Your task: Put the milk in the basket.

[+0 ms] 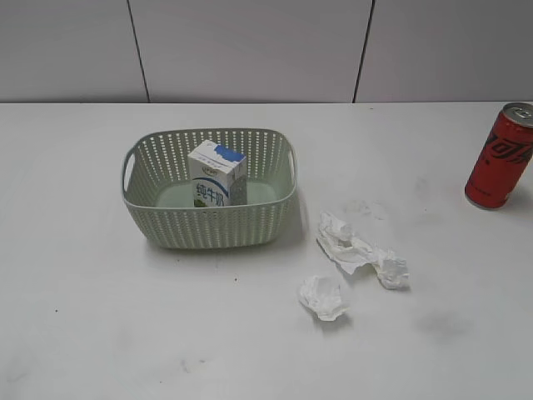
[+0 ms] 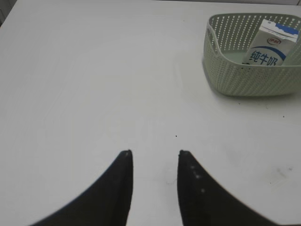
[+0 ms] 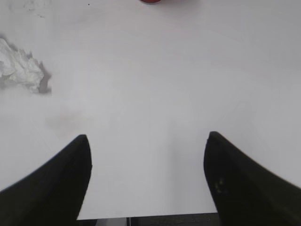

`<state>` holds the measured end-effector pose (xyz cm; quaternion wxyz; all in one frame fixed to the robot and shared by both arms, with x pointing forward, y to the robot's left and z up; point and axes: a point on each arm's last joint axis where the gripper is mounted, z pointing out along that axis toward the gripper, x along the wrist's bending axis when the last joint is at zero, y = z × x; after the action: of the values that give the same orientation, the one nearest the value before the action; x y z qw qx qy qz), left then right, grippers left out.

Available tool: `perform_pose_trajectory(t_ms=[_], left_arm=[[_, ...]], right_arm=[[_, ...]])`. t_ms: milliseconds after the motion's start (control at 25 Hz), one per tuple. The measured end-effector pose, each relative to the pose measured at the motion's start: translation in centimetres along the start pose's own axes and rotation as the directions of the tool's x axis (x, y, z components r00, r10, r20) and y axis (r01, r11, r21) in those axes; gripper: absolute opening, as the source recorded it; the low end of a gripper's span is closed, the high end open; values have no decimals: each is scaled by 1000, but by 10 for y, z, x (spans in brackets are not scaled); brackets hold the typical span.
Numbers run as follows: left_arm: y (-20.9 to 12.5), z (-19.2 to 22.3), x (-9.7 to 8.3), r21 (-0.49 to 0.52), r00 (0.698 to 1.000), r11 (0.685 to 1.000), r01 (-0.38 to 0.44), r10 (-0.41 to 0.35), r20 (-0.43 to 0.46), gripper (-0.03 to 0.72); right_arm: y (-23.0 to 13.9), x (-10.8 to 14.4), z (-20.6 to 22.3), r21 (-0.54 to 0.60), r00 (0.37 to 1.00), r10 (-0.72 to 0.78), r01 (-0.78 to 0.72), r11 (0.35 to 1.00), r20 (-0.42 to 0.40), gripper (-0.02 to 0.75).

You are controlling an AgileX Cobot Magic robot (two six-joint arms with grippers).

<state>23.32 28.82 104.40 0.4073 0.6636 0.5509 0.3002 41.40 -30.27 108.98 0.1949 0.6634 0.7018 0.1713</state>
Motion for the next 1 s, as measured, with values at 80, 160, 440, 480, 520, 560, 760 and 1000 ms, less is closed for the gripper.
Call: perform_pose_trajectory(t_ms=[80, 160, 440, 480, 520, 560, 760, 1000], left_arm=[[0, 0, 0, 0, 1000, 1000, 0, 0, 0, 235], [0, 0, 0, 0, 1000, 1000, 0, 0, 0, 235], [0, 0, 0, 0, 1000, 1000, 0, 0, 0, 235], [0, 0, 0, 0, 1000, 1000, 0, 0, 0, 235], [0, 0, 0, 0, 1000, 1000, 0, 0, 0, 235], [0, 0, 0, 0, 1000, 1000, 0, 0, 0, 235], [0, 0, 0, 0, 1000, 1000, 0, 0, 0, 235], [0, 0, 0, 0, 1000, 1000, 0, 0, 0, 235]], right_arm=[[-18, 1, -5, -22, 1000, 0, 0, 1000, 2, 592], [-37, 3, -7, -42, 1000, 3, -3, 999, 0, 592], [-93, 8, -13, -108, 1000, 10, -10, 994, -1, 592], [-99, 8, -14, -121, 1000, 10, -10, 993, 0, 592], [-106, 9, -14, -137, 1000, 11, -10, 991, 1, 592], [-114, 10, -15, -149, 1000, 11, -10, 989, 2, 592], [-132, 11, -30, -277, 1000, 13, -9, 961, 10, 592], [-150, 12, -47, -424, 1000, 17, -7, 906, 20, 592]])
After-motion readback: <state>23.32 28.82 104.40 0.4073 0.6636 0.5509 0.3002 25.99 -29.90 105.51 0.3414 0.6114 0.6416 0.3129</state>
